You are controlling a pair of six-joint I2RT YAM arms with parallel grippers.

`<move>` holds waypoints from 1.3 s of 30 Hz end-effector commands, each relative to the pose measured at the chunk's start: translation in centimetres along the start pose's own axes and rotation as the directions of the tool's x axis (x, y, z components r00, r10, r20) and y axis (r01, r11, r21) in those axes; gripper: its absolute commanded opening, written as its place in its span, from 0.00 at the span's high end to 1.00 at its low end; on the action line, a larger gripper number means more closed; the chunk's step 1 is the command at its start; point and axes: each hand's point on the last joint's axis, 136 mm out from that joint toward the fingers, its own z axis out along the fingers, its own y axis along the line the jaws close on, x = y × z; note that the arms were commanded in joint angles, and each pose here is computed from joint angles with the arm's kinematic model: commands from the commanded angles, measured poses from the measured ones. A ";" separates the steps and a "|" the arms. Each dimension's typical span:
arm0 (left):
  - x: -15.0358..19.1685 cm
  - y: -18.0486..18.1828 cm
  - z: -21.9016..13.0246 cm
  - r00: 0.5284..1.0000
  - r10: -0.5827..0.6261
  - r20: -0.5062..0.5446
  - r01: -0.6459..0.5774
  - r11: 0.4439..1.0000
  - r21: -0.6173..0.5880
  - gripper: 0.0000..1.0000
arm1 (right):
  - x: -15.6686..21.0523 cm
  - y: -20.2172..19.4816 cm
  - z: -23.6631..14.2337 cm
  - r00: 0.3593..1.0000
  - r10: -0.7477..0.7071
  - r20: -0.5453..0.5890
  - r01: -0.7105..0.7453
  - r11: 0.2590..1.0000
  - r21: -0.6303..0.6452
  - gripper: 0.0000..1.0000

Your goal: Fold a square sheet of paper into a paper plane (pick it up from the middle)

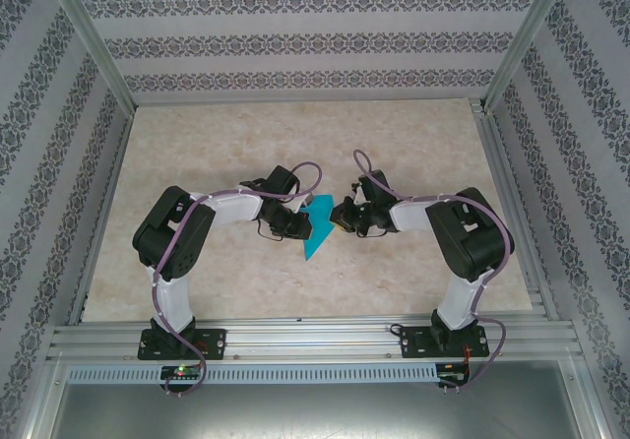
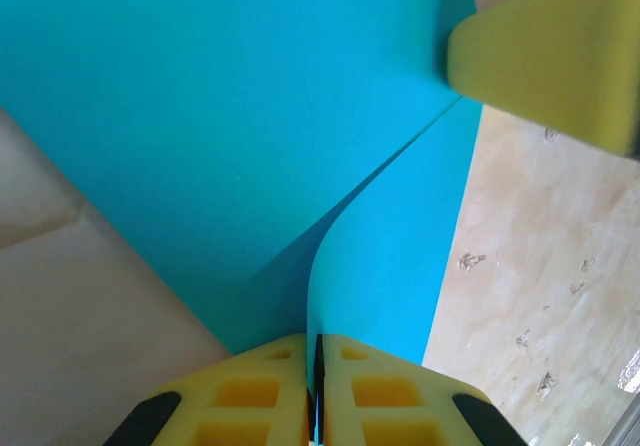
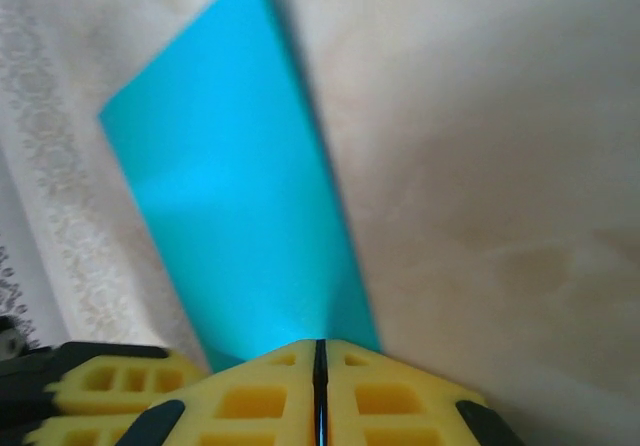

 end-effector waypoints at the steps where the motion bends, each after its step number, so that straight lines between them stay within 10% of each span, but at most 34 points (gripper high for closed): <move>1: 1.9 1.2 0.6 0.997 -0.016 -0.076 0.013 0.999 -0.040 0.87 | 0.2 -2.4 0.4 1.000 0.005 0.000 -0.005 0.997 0.078 0.90; 15: 1.7 1.0 0.6 0.997 -0.009 -0.079 0.006 0.999 -0.040 0.87 | 0.2 5.0 -1.6 0.994 -0.107 -0.007 0.105 0.988 -0.109 0.89; 39: 0.5 0.4 -0.8 0.999 0.003 -0.049 -0.006 0.998 -0.059 0.77 | 2.0 -3.0 0.9 0.999 -0.011 -0.043 0.015 0.994 0.105 0.92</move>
